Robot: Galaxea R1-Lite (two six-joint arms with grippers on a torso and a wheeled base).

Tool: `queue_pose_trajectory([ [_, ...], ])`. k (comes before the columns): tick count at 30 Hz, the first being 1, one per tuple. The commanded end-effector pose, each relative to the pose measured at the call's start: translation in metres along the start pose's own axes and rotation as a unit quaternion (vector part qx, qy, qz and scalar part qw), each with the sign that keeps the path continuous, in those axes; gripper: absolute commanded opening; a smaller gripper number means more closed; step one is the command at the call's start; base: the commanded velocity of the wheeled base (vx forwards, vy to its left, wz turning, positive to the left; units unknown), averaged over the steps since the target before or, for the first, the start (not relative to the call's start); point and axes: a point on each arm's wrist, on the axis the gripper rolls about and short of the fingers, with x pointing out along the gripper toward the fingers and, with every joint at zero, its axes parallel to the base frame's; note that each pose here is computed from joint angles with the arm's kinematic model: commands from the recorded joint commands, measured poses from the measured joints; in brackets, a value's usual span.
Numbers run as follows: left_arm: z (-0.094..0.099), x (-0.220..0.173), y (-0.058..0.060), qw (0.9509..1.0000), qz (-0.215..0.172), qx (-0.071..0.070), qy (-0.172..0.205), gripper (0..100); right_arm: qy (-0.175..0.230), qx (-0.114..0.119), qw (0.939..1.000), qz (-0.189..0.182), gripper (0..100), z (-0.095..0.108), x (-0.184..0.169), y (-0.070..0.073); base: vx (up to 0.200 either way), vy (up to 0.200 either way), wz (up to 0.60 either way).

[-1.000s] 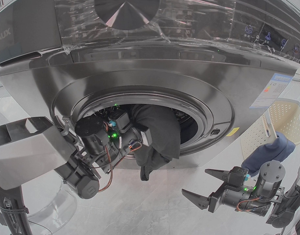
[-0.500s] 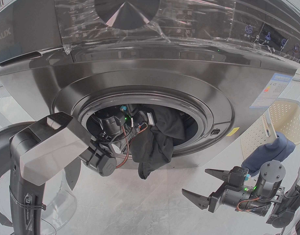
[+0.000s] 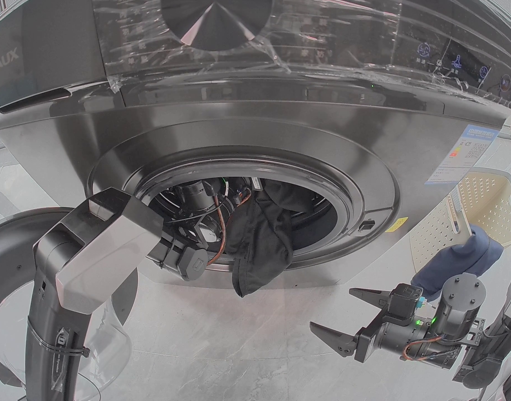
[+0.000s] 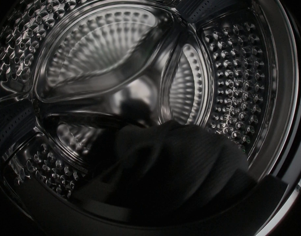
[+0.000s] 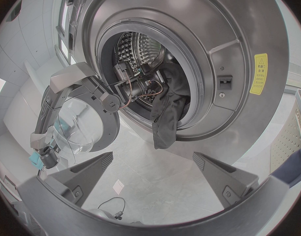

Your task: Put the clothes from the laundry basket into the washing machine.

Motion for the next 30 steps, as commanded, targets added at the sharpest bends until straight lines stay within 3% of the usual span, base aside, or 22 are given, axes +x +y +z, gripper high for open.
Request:
queue_pose_trajectory([
  [1, -0.006, -0.006, -0.005, 0.9999, -0.004, -0.002, 0.015, 100, 0.000, 0.000, 1.0000, 0.002, 100, 0.000, 0.001, 0.001, 0.000, 0.000, 0.00],
  [4, -0.002, -0.013, -0.011, 0.9995, -0.009, -0.002, 0.030, 100, -0.001, -0.001, 1.0000, 0.002, 100, 0.000, 0.001, 0.001, 0.000, 0.000, 0.00],
  [9, -0.013, -0.034, -0.019, 0.9943, -0.014, 0.004, 0.105, 100, -0.011, -0.001, 0.9999, 0.010, 100, 0.004, 0.005, 0.005, 0.000, 0.000, 0.00],
  [14, -0.023, -0.045, -0.021, 0.9893, -0.022, 0.007, 0.144, 100, -0.009, -0.001, 0.9999, 0.010, 100, 0.003, 0.004, 0.005, 0.000, 0.000, 0.00],
  [16, -0.035, -0.051, -0.020, 0.9847, -0.020, 0.012, 0.172, 100, -0.011, -0.001, 0.9999, 0.010, 100, 0.004, 0.005, 0.005, 0.000, 0.000, 0.00],
  [20, -0.046, -0.054, -0.017, 0.9810, -0.017, 0.015, 0.192, 100, -0.011, -0.001, 0.9999, 0.009, 100, 0.004, 0.005, 0.004, 0.000, 0.000, 0.00],
  [21, -0.047, -0.054, -0.016, 0.9805, -0.015, 0.015, 0.195, 0, -0.012, -0.001, 0.9999, 0.010, 100, 0.004, 0.005, 0.004, 0.000, 0.000, 0.00],
  [30, -0.051, -0.052, -0.015, 0.9786, -0.014, 0.015, 0.205, 0, -0.009, 0.000, 0.9999, 0.010, 100, 0.003, 0.008, 0.005, 0.000, 0.000, 0.00],
])
